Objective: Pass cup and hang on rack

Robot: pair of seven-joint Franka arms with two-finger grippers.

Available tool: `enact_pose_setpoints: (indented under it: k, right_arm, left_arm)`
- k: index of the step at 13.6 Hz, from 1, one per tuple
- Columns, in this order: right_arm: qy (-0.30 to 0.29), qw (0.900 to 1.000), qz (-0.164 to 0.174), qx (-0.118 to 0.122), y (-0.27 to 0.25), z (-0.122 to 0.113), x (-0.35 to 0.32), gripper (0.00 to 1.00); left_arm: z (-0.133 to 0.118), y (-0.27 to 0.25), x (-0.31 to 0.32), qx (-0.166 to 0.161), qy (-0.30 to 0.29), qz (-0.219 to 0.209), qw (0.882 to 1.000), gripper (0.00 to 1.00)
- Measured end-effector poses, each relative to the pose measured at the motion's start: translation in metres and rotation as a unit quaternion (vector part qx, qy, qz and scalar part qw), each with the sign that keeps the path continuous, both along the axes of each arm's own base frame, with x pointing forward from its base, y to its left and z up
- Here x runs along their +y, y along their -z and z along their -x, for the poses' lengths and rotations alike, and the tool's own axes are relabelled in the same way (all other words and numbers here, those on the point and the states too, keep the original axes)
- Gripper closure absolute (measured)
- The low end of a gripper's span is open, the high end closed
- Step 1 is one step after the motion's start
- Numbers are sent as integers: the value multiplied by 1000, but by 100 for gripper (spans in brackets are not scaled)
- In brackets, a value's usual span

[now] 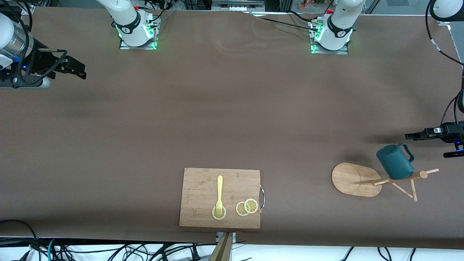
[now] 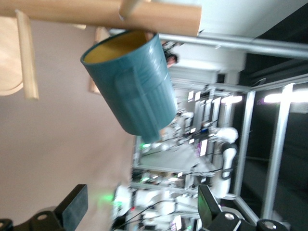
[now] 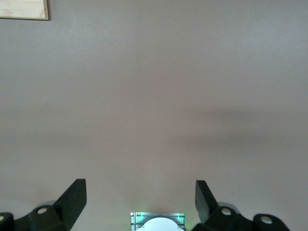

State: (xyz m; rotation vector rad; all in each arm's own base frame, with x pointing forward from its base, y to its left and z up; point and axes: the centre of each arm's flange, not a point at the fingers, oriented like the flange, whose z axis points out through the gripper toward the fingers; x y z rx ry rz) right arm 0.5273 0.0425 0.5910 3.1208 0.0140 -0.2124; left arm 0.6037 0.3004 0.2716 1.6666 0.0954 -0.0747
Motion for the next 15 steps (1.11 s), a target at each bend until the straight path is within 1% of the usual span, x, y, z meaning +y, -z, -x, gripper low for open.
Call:
enact_pose_setpoints:
  k: [2,3,4,5,6,7,8,10,11,14,15]
  right_arm:
    - [0,1000,0,0,0,0,0,0]
    - [0,1000,0,0,0,0,0,0]
    - [0,1000,0,0,0,0,0,0]
    - [0,1000,0,0,0,0,0,0]
    - [0,1000,0,0,0,0,0,0]
    - [0,1000,0,0,0,0,0,0]
    - [0,1000,0,0,0,0,0,0]
    - [1,1000,0,0,0,0,0,0]
    - [1,1000,0,0,0,0,0,0]
    - [1,1000,-1,0,0,0,-1,0]
    - [1,1000,-1,0,0,0,-1,0]
  left_arm:
    - [-5,-24,-12,0,43,-68,997,0]
    - [-9,-39,-23,-3,67,-105,992,0]
    - [-16,-59,-38,-8,92,-146,985,0]
    - [-25,-84,-57,-16,112,-194,974,0]
    - [-33,-111,-77,-21,127,-248,960,0]
    - [-39,-139,-100,-23,142,-303,942,0]
    - [-42,-165,-128,-20,158,-356,921,0]
    - [-48,-209,-195,-14,183,-452,873,0]
    - [-48,-224,-227,-13,194,-494,847,0]
    - [-44,-252,-325,-21,224,-611,759,0]
    - [-41,-256,-357,-23,225,-638,736,0]
